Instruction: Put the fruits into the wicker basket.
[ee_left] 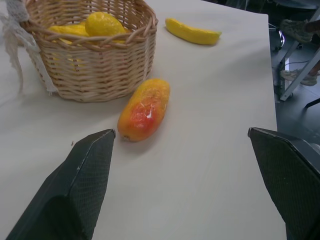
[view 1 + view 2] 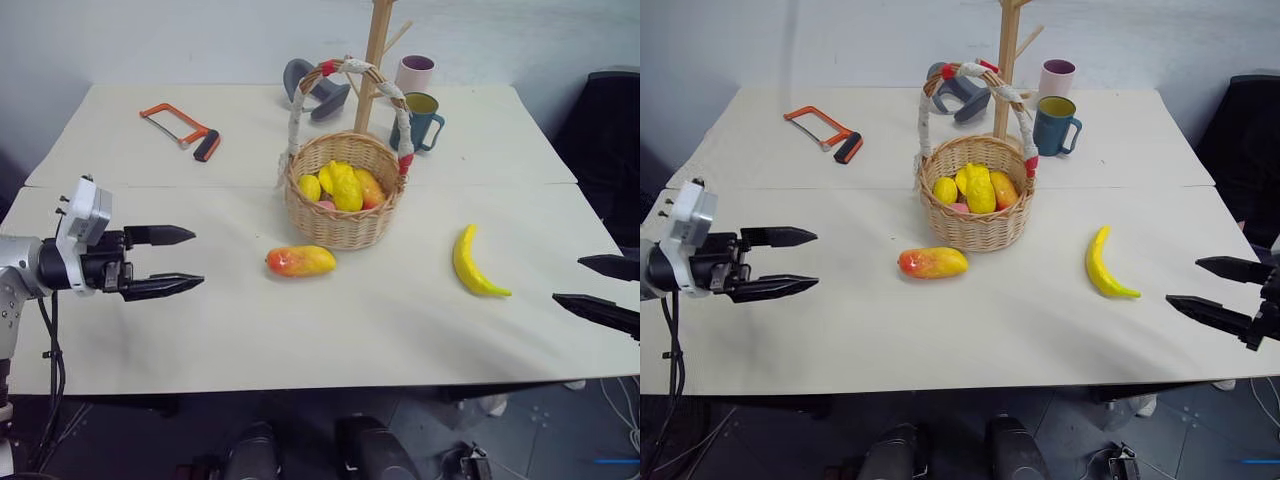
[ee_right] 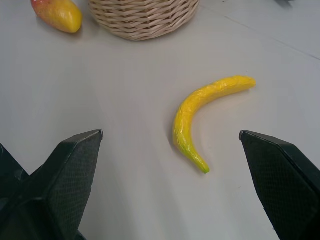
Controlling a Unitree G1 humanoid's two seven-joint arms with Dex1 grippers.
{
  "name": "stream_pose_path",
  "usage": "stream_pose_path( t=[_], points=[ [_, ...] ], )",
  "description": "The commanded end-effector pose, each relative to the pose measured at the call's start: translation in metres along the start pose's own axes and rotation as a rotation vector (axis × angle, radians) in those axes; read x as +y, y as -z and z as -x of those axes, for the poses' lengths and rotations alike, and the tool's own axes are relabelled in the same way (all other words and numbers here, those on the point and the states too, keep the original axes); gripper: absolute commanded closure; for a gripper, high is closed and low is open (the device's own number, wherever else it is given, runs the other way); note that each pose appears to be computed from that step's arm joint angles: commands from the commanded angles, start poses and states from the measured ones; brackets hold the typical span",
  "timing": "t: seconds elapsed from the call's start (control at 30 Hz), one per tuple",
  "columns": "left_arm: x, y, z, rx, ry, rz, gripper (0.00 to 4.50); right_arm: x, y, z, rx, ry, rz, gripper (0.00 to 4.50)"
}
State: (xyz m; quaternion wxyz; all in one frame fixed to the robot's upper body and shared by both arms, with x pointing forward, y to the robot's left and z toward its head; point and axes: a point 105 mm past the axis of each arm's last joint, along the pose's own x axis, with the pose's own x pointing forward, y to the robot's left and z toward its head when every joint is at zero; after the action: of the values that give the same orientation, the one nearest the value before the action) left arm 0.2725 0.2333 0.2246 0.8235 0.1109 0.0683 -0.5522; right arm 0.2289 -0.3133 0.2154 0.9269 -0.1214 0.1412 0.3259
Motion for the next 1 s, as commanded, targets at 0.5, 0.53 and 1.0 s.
stream_pose_path(
  t=[0.5, 0.53, 1.0],
  points=[
    [0.019, 0.011, -0.009, 0.119, -0.059, -0.028, 0.02, 0.011, -0.009, -0.003, -0.074, 0.070, 0.051, 0.00],
    [0.019, 0.011, -0.012, 0.120, -0.053, -0.038, 0.02, 0.015, -0.011, -0.005, -0.079, 0.057, 0.052, 0.00],
    [0.032, 0.015, -0.112, 0.208, 0.095, -0.210, 0.02, 0.120, -0.071, -0.049, -0.200, -0.331, 0.226, 0.00]
  ],
)
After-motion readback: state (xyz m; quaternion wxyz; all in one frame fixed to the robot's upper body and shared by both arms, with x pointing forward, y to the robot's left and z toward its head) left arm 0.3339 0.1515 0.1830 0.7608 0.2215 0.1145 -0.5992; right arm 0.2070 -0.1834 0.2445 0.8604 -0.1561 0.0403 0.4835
